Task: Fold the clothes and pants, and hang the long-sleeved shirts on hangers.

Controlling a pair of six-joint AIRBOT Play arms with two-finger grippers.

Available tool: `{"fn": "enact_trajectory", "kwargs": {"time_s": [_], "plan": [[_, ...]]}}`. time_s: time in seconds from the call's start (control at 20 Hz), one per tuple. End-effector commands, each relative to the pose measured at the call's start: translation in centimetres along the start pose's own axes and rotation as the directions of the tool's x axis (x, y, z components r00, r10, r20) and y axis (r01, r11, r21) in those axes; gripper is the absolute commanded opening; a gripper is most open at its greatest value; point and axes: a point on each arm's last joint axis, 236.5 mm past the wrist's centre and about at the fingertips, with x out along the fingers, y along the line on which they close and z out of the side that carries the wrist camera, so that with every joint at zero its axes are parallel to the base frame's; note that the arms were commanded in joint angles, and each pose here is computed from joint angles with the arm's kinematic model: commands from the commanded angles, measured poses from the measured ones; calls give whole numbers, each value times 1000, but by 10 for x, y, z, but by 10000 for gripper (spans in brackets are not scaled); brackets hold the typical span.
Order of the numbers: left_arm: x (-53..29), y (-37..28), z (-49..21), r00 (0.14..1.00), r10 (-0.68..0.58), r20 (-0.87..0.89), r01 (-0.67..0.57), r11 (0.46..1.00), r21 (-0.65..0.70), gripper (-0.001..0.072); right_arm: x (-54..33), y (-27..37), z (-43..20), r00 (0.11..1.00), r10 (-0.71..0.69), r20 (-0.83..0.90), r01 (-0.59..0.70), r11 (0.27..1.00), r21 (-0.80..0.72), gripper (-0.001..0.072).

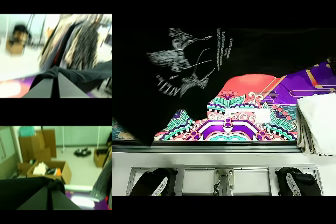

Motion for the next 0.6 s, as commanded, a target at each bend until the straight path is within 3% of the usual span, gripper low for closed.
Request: {"fn": "enact_trajectory", "kwargs": {"time_s": [0.0,0.15,0.3,0.45,0.55], "plan": [[-12,-15,24,997,-32,68,31,999,21,9,-22,10,30,995,4,101,-2,1000,-19,9],[34,13,-14,998,0,-69,-1,1000,-15,9,0,1,8,1000,1,22,-1,1000,2,9],[98,58,-88,959,41,-280,-64,995,-73,9,53,-22,-66,974,7,-227,6,998,57,9],[157,120,-194,865,83,-495,-172,976,-136,9,113,-56,-181,850,32,-525,30,994,109,9],[187,174,-265,799,131,-587,-273,949,-160,8,156,-86,-253,778,32,-627,68,989,134,9]]}}
